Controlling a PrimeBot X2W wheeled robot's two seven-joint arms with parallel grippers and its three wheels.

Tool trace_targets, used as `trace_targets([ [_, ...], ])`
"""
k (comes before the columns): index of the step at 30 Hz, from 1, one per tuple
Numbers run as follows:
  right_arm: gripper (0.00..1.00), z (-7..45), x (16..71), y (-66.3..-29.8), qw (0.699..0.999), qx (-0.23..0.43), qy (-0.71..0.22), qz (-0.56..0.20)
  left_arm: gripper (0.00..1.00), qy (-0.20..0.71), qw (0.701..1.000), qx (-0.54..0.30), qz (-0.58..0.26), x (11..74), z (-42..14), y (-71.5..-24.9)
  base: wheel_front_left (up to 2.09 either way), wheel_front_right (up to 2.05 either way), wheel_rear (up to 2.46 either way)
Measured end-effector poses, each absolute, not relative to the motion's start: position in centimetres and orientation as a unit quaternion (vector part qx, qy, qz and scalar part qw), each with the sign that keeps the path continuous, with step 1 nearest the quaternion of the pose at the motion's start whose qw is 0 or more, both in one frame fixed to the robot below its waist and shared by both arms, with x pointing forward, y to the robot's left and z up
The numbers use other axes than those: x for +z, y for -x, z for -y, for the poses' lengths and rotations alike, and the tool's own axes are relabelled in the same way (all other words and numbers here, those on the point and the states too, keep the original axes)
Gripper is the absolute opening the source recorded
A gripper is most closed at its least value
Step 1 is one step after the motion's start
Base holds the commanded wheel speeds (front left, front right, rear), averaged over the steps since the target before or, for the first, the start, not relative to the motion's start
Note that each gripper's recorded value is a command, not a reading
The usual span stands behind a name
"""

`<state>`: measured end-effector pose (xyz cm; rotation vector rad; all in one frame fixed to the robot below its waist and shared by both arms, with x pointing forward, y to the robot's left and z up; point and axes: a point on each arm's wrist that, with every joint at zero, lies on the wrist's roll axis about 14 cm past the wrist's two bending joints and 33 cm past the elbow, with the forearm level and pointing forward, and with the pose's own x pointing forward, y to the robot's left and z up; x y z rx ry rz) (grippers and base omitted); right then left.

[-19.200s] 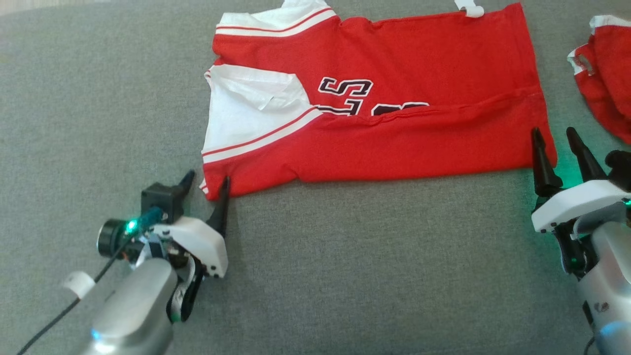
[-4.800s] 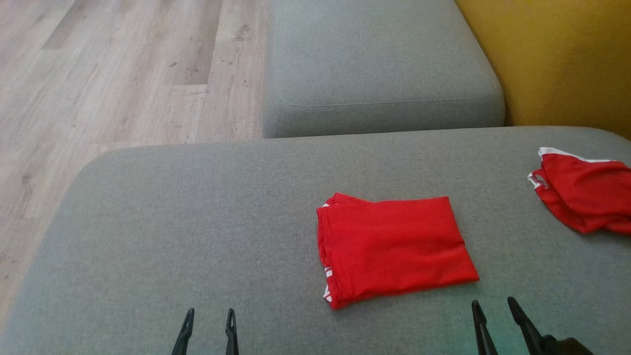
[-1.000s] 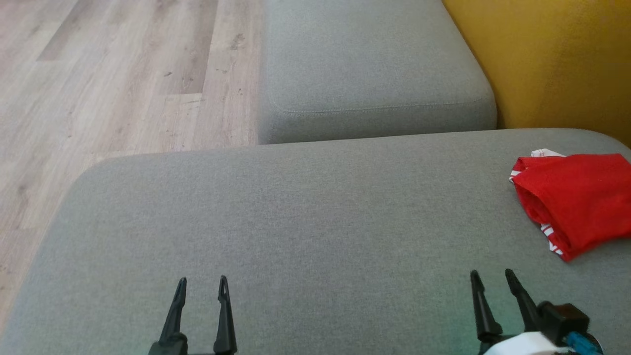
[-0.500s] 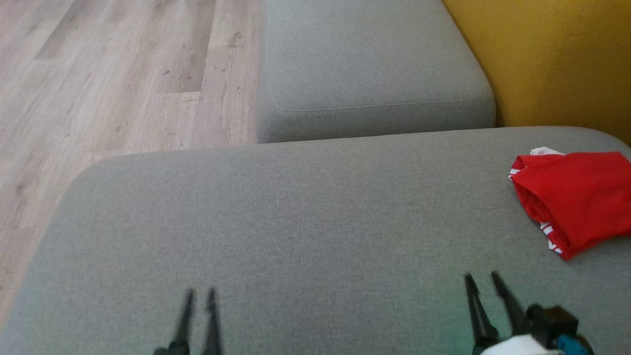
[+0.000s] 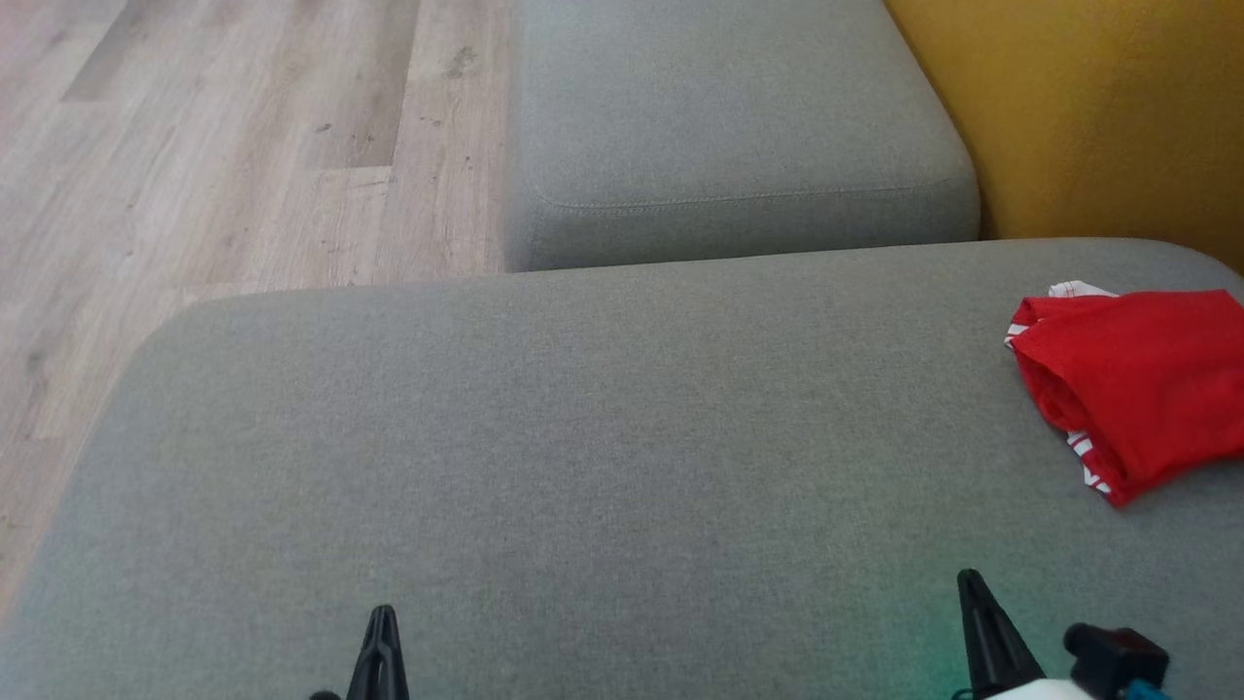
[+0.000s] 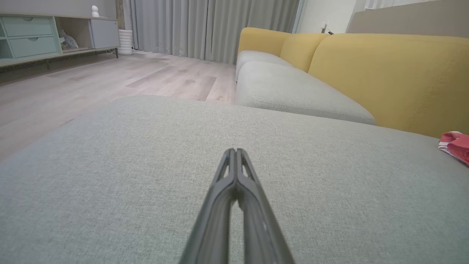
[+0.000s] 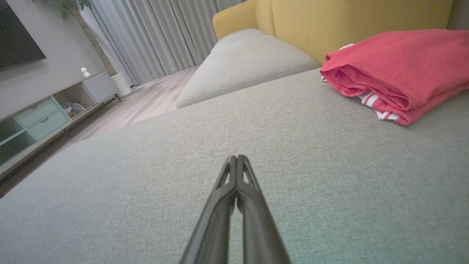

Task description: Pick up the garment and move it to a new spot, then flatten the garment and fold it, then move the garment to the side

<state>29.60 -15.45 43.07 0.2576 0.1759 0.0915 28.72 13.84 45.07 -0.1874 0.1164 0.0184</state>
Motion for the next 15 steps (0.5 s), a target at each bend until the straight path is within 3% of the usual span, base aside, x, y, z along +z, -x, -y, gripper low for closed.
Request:
trace_targets([
  [15,0.00,16.48,43.48,-30.62,0.973,0.014,-0.211,-0.088,0.00,0.182,0.979,0.025,-0.085,44.43,-14.62,-29.70,0.00,0.00,0.00],
])
